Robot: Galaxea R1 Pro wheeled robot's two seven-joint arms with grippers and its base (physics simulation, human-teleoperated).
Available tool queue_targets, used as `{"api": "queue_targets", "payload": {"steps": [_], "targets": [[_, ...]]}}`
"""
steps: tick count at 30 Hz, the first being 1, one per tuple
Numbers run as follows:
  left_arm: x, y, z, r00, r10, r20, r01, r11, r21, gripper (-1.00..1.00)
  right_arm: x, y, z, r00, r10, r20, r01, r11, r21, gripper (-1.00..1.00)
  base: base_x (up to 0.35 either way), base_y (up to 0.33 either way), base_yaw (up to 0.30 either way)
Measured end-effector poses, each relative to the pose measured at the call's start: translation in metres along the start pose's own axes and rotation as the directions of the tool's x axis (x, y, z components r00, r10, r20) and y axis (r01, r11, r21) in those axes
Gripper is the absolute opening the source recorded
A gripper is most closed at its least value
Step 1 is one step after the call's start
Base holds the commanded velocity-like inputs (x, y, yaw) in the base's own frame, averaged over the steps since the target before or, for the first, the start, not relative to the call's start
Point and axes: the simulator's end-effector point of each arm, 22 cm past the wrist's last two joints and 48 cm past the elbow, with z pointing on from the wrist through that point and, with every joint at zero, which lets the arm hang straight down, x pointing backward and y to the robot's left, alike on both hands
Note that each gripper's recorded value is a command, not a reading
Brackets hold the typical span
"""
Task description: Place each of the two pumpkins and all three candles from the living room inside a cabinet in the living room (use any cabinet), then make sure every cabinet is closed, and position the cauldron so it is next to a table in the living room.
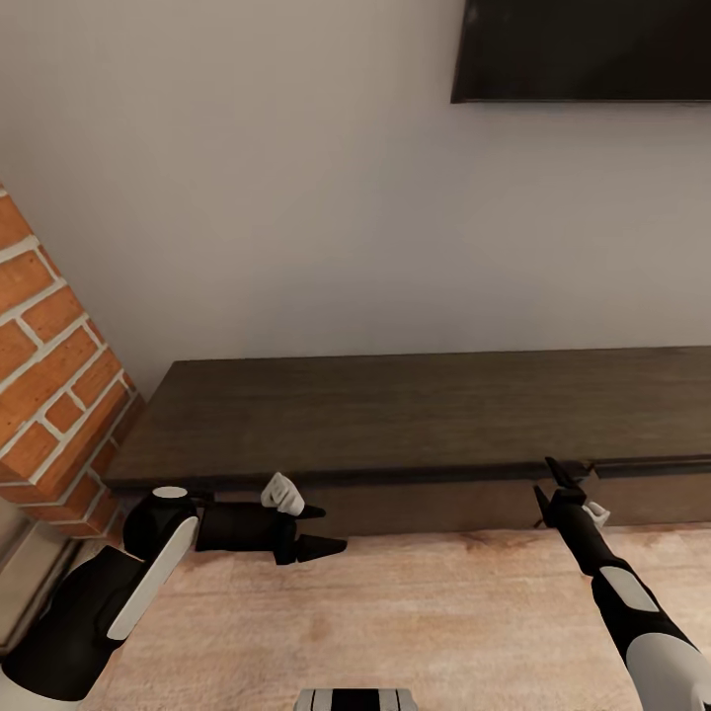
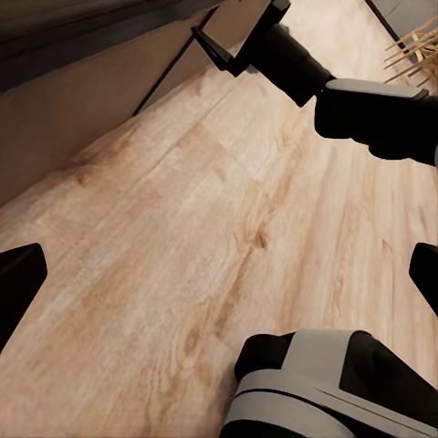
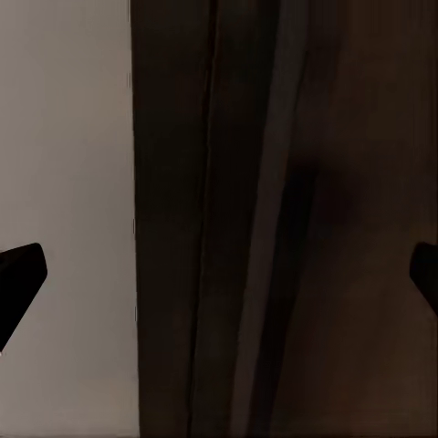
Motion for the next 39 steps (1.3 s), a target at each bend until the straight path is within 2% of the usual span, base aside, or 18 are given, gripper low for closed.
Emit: {"api": "queue_targets", "payload": {"steps": [5, 10, 33, 39], "targets": [[0.001, 0.001, 0.001, 1.000, -0.003, -0.002, 0.003, 1.000, 0.001, 1.00, 0.014, 0.001, 0.003, 0.999, -0.020, -0.047, 0.019, 1.000, -0.006, 1.00, 0.000, 0.000, 0.000], [0.006, 0.006, 0.004, 1.000, -0.018, -0.008, 0.018, 1.000, 0.005, 1.00, 0.025, 0.002, 0.005, 0.996, -0.031, -0.080, 0.028, 0.999, -0.037, 1.00, 0.000, 0.000, 0.000], [0.009, 0.009, 0.006, 1.000, -0.025, -0.012, 0.026, 1.000, 0.006, 1.00, 0.037, 0.001, 0.007, 0.992, -0.051, -0.113, 0.046, 0.998, -0.047, 1.00, 0.000, 0.000, 0.000], [0.014, 0.013, 0.010, 0.999, -0.040, -0.018, 0.040, 0.999, 0.010, 1.00, 0.038, -0.010, 0.006, 0.992, -0.052, -0.115, 0.048, 0.998, -0.032, 1.00, 0.000, 0.000, 0.000]]}}
